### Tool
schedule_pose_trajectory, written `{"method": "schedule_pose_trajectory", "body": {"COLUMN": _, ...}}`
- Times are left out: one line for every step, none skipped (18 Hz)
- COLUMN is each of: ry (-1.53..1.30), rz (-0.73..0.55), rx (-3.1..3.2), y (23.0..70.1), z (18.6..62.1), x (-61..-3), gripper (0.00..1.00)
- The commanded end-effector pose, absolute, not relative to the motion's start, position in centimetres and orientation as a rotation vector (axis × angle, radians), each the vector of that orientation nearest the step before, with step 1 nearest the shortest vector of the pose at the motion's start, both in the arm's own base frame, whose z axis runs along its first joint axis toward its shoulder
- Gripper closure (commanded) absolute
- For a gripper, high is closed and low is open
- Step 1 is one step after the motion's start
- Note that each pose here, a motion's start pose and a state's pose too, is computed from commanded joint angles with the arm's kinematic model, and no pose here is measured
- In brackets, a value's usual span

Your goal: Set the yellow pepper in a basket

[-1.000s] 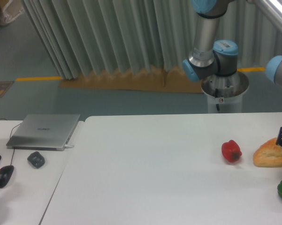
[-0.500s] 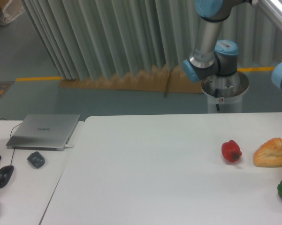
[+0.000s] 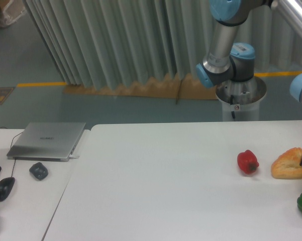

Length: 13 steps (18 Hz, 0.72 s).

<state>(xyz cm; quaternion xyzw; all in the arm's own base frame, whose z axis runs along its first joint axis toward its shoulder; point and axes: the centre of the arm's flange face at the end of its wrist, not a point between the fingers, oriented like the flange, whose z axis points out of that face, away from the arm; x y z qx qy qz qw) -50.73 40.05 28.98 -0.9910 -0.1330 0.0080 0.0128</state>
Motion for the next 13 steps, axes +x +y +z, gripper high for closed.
{"method": "schedule_pose_trajectory", "body": {"ry": -0.417, "rz": 0.023, "rx": -3.089, "y": 40.0, "z": 29.0, "x": -50.6, "gripper": 0.34}}
{"method": "schedule_pose_trajectory", "body": {"ry": -0.417, "rz": 0.023, "rx": -3.089, "y": 40.0, "z": 29.0, "x": -50.6, "gripper": 0.50}}
{"method": "schedule_pose_trajectory", "body": {"ry": -0.412, "rz": 0.021, "rx": -3.090, "y": 39.9, "z": 29.1, "x": -50.5, "gripper": 0.53}}
{"method": "schedule_pose_trajectory", "body": {"ry": -0.412, "rz": 0.025, "rx": -3.089, "y": 39.9, "z": 29.4, "x": -50.4, "gripper": 0.58}}
{"method": "schedule_pose_trajectory", "body": {"ry": -0.413, "rz": 0.034, "rx": -3.083, "y": 39.8, "z": 30.1, "x": -50.4, "gripper": 0.58}}
{"method": "schedule_pose_trajectory", "body": {"ry": -0.411, "rz": 0.033, "rx": -3.080, "y": 39.8, "z": 30.2, "x": -50.3, "gripper": 0.58}}
{"method": "schedule_pose_trajectory", "body": {"ry": -0.411, "rz": 0.033, "rx": -3.080, "y": 39.8, "z": 30.3, "x": -50.3, "gripper": 0.58}}
{"method": "schedule_pose_trajectory", "body": {"ry": -0.412, "rz": 0.049, "rx": -3.073, "y": 39.7, "z": 31.1, "x": -50.3, "gripper": 0.58}}
{"method": "schedule_pose_trajectory", "body": {"ry": -0.417, "rz": 0.049, "rx": -3.072, "y": 39.4, "z": 31.8, "x": -50.2, "gripper": 0.58}}
{"method": "schedule_pose_trajectory", "body": {"ry": -0.414, "rz": 0.043, "rx": -3.069, "y": 39.2, "z": 33.5, "x": -49.8, "gripper": 0.58}}
{"method": "schedule_pose_trajectory", "body": {"ry": -0.408, "rz": 0.039, "rx": -3.066, "y": 39.0, "z": 34.3, "x": -49.4, "gripper": 0.58}}
{"method": "schedule_pose_trajectory", "body": {"ry": -0.381, "rz": 0.027, "rx": -3.061, "y": 39.2, "z": 35.3, "x": -48.6, "gripper": 0.58}}
{"method": "schedule_pose_trajectory", "body": {"ry": -0.343, "rz": 0.034, "rx": -3.061, "y": 39.2, "z": 36.3, "x": -48.1, "gripper": 0.58}}
